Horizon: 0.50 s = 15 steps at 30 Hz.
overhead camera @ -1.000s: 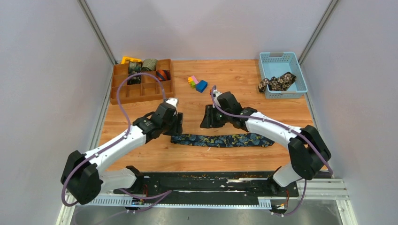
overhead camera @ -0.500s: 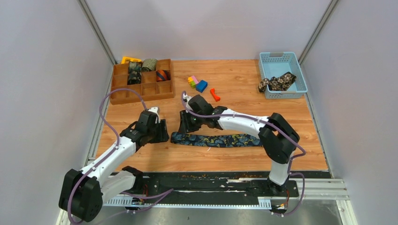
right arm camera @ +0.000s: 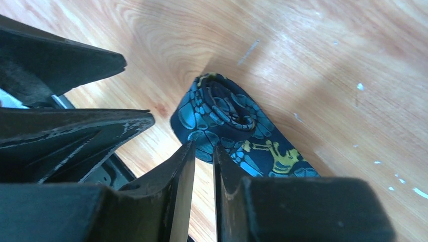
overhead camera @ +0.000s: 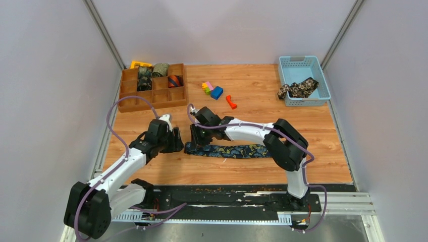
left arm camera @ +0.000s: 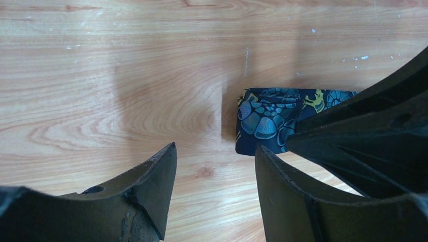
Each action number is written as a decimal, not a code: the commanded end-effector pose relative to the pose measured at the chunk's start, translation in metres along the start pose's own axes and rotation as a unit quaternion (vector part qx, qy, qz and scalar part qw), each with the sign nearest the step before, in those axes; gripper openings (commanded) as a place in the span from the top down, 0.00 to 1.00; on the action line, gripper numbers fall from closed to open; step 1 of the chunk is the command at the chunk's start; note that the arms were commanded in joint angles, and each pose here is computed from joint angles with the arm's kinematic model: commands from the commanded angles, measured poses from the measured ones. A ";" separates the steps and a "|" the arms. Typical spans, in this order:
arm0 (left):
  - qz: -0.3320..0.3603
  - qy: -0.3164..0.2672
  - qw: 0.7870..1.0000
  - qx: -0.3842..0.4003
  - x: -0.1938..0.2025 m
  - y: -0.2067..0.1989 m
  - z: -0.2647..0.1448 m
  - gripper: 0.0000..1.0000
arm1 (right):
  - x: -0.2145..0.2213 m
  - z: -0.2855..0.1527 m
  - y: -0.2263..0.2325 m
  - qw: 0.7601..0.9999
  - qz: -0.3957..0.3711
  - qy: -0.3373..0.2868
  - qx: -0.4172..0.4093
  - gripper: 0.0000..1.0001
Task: Roll the ties
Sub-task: Roll the tie at the center of the board.
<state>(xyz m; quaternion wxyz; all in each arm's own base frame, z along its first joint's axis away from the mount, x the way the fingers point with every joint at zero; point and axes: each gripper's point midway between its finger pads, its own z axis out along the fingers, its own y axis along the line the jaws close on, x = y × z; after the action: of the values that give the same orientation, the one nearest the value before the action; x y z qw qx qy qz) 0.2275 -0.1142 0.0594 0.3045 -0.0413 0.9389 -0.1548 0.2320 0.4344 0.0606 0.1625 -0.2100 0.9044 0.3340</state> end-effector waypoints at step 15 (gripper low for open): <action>0.039 -0.012 0.996 0.074 -0.014 -0.025 0.017 0.29 | 0.001 0.009 -0.033 0.999 0.000 -0.004 0.042 0.82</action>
<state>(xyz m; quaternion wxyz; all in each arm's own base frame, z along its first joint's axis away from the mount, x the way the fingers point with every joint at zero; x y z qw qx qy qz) 0.2387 -0.1369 0.0609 0.3139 -0.0034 0.9263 -0.2083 0.2417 0.4200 0.0474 0.1664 -0.1985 0.9164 0.3051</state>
